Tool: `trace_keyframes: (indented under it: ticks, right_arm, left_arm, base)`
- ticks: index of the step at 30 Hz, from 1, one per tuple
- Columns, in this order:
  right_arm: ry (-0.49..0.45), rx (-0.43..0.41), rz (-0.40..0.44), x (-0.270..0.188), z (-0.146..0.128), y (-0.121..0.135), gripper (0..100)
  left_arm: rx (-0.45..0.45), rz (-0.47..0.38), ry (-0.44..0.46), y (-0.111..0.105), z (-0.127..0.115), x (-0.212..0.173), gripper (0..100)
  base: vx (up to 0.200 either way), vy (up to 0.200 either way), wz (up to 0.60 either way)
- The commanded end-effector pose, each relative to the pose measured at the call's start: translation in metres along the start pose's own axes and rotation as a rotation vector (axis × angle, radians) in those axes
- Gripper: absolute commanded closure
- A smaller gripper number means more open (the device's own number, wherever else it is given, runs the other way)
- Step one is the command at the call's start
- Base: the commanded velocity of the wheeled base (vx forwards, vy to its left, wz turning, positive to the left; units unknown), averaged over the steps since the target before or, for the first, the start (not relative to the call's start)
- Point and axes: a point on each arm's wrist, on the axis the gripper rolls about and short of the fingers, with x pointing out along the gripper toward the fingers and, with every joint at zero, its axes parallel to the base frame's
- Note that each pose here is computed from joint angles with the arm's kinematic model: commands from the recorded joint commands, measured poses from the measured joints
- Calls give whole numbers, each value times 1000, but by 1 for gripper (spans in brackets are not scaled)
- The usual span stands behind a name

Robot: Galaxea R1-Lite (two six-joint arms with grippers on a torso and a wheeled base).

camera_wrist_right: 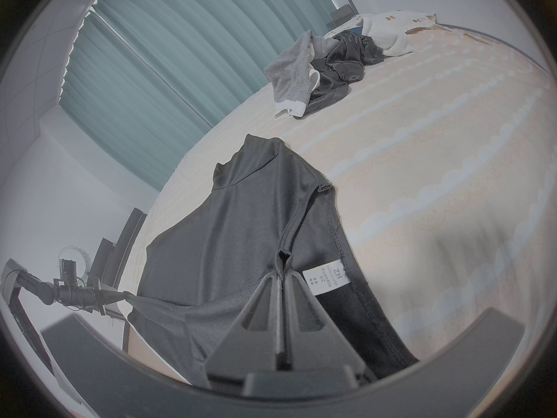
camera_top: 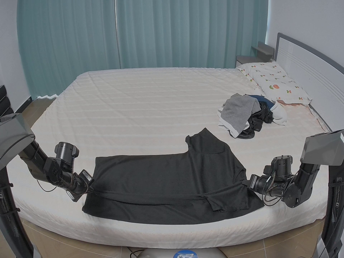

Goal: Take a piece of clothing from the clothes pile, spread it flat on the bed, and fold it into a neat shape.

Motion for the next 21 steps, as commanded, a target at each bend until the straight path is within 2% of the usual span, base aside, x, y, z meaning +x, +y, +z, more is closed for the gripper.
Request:
trace_keyframes:
  ticks: [1, 3, 4, 9, 12, 19, 21]
  right_arm:
    - [-2, -1, -5, 5, -1, -1, 100]
    - [-1, -2, -4, 6, -1, -1, 100]
    - [-3, -1, -4, 6, -1, -1, 100]
    - [-1, -1, -2, 7, -1, 0, 100]
    - [3, 3, -2, 7, -2, 0, 100]
    - [-16, 32, 8, 7, 0, 1, 100]
    - [-28, 35, 16, 6, 0, 1, 100]
  left_arm:
    - [-13, 6, 6, 1, 2, 8, 100]
    - [-15, 5, 7, 0, 3, 9, 100]
    - [-16, 5, 6, 0, 4, 9, 0]
    - [-49, -2, -6, -2, 10, 14, 0]
    - [-110, -10, -19, -5, 14, 17, 0]
    - [-119, -22, -17, -4, 16, 12, 0]
    - [-120, -55, -5, -7, 17, 6, 0]
  base:
    - [0, 0, 0]
    - [0, 0, 0]
    - [0, 0, 0]
    - [0, 0, 0]
    - [0, 0, 0]
    - [0, 0, 0]
    - [0, 0, 0]
